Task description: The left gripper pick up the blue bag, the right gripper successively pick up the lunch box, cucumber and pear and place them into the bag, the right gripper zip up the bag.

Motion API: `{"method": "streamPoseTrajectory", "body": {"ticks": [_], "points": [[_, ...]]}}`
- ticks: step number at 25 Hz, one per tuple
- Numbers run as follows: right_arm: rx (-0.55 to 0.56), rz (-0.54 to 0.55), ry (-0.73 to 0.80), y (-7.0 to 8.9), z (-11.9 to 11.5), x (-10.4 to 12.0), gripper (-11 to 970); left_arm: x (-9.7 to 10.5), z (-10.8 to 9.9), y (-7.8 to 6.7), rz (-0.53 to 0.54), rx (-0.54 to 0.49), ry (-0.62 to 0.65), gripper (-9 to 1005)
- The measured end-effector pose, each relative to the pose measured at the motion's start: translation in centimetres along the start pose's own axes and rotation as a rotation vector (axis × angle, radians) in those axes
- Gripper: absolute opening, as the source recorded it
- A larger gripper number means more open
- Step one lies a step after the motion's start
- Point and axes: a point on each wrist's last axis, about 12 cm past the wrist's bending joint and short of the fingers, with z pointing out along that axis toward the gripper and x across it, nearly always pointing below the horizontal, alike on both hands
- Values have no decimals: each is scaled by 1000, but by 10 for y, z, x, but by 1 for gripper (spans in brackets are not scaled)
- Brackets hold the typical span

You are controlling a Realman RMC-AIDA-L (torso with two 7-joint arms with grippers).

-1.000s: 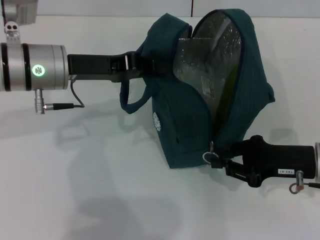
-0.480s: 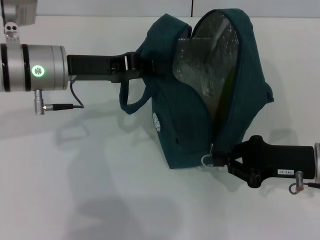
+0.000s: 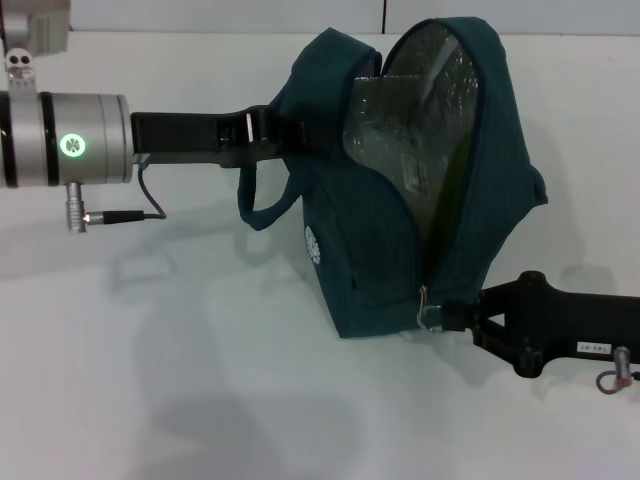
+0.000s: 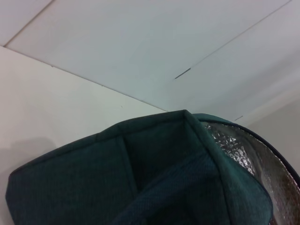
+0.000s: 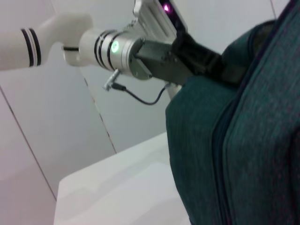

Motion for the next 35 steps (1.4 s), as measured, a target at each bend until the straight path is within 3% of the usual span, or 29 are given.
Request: {"method": "streamPoseTrajectory", "body": {"ticks": [12, 35], "points": [[-11, -33, -113, 7, -13, -9, 7, 1, 0, 0, -2, 4, 1, 61], [-29, -127, -282, 8, -7, -33, 7, 3, 1, 2, -14, 21, -3, 65]]}}
